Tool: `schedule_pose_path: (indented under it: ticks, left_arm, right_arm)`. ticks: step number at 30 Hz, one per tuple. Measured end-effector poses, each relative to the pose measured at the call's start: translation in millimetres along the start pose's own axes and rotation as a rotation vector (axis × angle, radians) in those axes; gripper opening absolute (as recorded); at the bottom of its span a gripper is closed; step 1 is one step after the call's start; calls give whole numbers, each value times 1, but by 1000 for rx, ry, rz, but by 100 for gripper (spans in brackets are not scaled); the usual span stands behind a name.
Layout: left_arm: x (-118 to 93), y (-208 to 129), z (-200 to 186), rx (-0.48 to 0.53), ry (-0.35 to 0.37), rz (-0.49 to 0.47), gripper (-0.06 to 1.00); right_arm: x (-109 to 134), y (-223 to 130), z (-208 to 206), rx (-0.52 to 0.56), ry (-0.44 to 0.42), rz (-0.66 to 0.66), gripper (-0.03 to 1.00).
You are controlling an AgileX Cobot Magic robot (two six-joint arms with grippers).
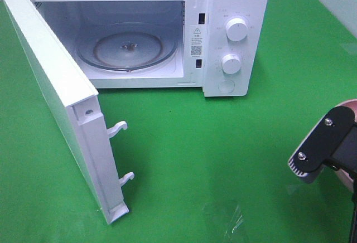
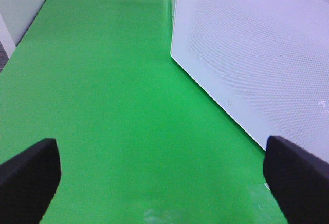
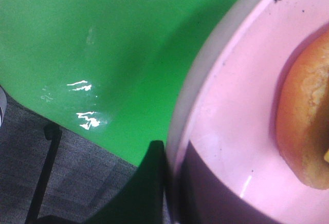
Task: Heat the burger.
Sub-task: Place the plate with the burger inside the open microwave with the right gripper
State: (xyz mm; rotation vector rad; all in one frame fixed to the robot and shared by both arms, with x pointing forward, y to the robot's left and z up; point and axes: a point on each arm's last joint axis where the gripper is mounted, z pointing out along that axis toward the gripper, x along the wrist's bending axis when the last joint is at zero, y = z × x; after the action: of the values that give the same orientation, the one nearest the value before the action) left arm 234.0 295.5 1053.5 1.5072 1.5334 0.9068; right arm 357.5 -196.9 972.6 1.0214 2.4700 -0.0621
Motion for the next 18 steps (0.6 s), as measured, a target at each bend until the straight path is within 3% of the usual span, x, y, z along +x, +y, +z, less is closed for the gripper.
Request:
schedule_pose_path:
  ticks: [18]
  left_arm:
    - [0,0,0,0,0,0,99]
  right_arm:
    - [-2,6,-2,-89,-13,-121,3]
